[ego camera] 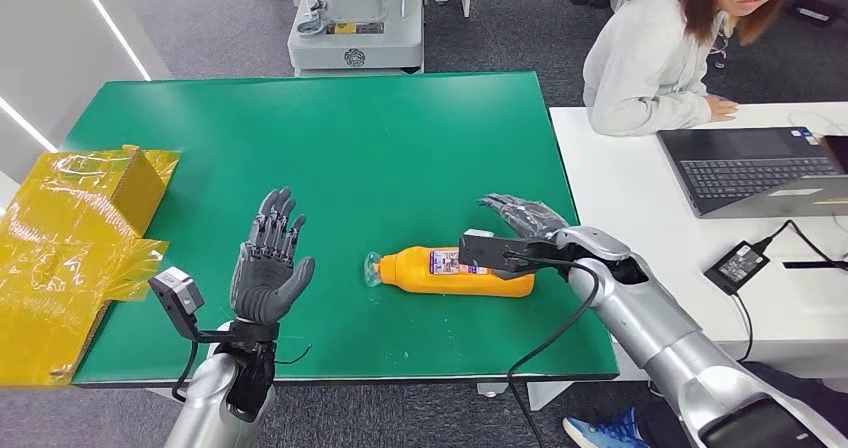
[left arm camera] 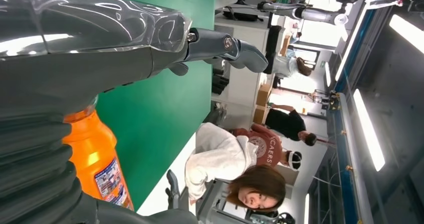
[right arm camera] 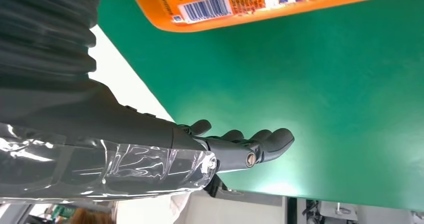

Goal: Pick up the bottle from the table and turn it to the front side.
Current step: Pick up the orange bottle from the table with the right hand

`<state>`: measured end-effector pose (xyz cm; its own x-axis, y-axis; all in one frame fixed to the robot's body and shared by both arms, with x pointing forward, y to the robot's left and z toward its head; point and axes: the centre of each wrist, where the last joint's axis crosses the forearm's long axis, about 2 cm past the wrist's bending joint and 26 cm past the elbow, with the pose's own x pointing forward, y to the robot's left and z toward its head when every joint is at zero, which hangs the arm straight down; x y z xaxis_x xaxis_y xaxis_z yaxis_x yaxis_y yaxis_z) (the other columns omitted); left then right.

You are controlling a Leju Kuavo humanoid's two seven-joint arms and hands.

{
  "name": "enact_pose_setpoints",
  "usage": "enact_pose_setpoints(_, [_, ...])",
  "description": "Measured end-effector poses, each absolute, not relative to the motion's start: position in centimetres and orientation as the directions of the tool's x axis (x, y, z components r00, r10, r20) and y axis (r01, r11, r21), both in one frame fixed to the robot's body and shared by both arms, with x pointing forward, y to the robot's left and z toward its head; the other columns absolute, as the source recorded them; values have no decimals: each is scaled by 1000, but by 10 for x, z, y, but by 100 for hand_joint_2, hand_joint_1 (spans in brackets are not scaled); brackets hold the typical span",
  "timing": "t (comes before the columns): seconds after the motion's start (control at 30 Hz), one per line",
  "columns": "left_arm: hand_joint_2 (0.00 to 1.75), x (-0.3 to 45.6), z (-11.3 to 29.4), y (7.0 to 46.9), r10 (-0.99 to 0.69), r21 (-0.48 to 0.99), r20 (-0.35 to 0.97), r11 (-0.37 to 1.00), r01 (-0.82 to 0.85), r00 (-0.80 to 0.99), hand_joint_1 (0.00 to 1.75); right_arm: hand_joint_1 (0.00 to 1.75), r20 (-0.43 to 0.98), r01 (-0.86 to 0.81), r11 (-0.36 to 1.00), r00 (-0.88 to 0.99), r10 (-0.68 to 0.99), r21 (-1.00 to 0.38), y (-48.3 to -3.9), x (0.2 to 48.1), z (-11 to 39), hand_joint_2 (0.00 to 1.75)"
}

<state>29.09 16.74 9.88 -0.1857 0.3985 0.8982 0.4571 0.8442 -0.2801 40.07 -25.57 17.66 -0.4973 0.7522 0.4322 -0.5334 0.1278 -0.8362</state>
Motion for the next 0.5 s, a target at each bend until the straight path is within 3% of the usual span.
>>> enact_pose_setpoints(0.3, [175, 288, 98, 167, 401, -287, 901, 837, 465, -166, 0, 0, 444, -547, 117, -517, 732, -829, -258, 395, 174, 175])
enact_pose_setpoints(0.5, [175, 285, 95, 167, 389, -277, 907, 839, 468, -160, 0, 0, 536, -537, 219, -552, 639, -814, -252, 384, 159, 175])
